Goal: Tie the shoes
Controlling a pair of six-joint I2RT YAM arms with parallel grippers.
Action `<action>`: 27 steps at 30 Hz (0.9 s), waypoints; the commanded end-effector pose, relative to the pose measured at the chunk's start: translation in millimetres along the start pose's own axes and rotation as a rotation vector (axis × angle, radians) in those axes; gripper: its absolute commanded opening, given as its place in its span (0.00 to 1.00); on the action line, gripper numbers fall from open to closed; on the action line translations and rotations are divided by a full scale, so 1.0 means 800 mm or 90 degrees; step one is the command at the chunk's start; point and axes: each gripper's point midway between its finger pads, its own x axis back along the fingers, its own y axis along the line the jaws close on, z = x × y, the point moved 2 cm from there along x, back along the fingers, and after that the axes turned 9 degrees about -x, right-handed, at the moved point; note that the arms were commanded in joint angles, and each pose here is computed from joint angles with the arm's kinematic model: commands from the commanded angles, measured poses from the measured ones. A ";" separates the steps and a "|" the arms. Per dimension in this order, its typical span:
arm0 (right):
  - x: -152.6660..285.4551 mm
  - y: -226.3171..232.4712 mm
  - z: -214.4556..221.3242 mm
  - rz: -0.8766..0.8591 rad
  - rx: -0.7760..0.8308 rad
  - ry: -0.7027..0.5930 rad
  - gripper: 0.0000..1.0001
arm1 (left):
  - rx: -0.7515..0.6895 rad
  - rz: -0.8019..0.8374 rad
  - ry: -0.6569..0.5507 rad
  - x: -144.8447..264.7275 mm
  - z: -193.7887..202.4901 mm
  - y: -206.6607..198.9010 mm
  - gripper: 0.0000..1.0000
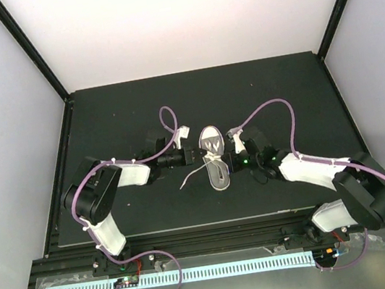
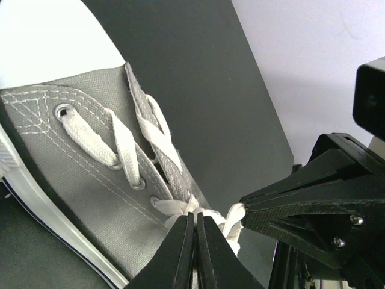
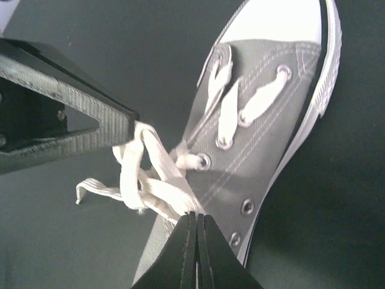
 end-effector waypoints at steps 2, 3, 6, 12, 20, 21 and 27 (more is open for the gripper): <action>0.002 -0.015 0.013 0.020 -0.014 0.006 0.02 | -0.017 -0.008 -0.015 0.007 -0.006 0.000 0.02; 0.002 -0.015 0.013 0.021 -0.015 0.004 0.02 | -0.017 -0.009 -0.016 0.008 -0.006 0.001 0.02; 0.005 -0.016 0.011 0.025 -0.016 -0.003 0.01 | -0.016 -0.013 -0.018 0.009 -0.006 0.003 0.01; 0.011 -0.014 0.004 0.029 -0.011 -0.015 0.02 | -0.016 -0.017 -0.017 0.010 -0.004 0.006 0.01; 0.008 -0.009 0.005 0.013 -0.012 -0.011 0.01 | -0.021 0.009 -0.017 0.012 -0.004 -0.003 0.26; 0.008 -0.009 0.004 0.013 -0.012 -0.011 0.02 | -0.020 0.008 -0.017 0.012 -0.004 -0.002 0.29; 0.008 -0.009 0.004 0.012 -0.012 -0.011 0.02 | -0.014 0.018 -0.011 0.009 -0.002 -0.003 0.31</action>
